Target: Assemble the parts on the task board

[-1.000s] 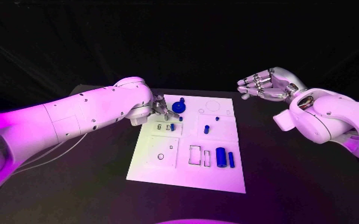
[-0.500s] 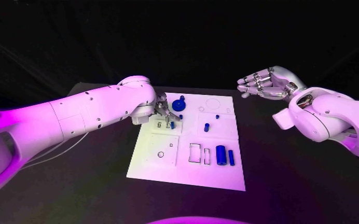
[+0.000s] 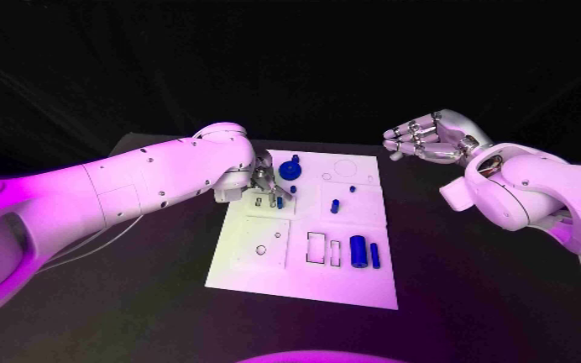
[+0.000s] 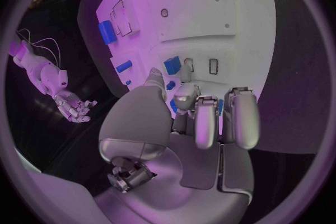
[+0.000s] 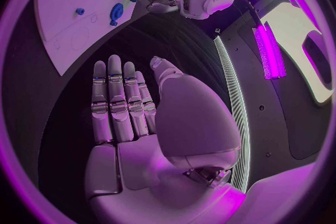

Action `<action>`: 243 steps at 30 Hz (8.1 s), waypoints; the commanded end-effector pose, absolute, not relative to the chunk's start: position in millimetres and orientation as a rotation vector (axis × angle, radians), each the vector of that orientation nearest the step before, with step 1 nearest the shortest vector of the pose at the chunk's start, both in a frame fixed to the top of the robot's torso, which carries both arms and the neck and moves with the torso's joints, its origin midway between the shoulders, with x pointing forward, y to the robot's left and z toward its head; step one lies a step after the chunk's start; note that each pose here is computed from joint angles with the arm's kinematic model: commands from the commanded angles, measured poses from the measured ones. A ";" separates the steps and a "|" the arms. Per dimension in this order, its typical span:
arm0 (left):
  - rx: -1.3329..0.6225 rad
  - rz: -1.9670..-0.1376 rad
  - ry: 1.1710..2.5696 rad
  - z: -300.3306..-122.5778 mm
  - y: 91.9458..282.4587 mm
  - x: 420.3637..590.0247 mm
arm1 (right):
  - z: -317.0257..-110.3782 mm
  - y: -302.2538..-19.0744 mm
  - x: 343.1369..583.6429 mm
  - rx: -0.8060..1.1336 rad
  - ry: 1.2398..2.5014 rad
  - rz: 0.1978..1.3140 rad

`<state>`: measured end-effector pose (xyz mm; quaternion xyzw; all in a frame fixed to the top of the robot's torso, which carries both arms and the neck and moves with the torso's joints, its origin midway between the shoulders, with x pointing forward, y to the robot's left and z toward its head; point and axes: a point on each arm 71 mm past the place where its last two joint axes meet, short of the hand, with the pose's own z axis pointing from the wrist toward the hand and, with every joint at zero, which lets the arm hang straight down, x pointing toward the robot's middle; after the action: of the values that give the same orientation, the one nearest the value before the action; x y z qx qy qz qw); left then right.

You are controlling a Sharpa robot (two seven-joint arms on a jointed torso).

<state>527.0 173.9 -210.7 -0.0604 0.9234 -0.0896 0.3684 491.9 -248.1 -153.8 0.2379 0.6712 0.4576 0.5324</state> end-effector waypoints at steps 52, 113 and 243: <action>-0.342 -0.348 2.353 -208.3 178.8 522.7 | -158.4 -249.2 491.3 0.569 1.630 1.074; -0.151 -0.213 2.188 -229.6 181.1 500.1 | -162.8 -253.9 488.4 0.593 1.617 1.082; -0.381 -0.154 2.142 -193.0 223.3 565.8 | -170.3 -252.7 488.9 0.618 1.637 1.079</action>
<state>564.8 223.7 -193.4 -0.1713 0.8673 -0.0682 0.4624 489.3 -253.9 -170.2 0.2608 0.6809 0.4465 0.5187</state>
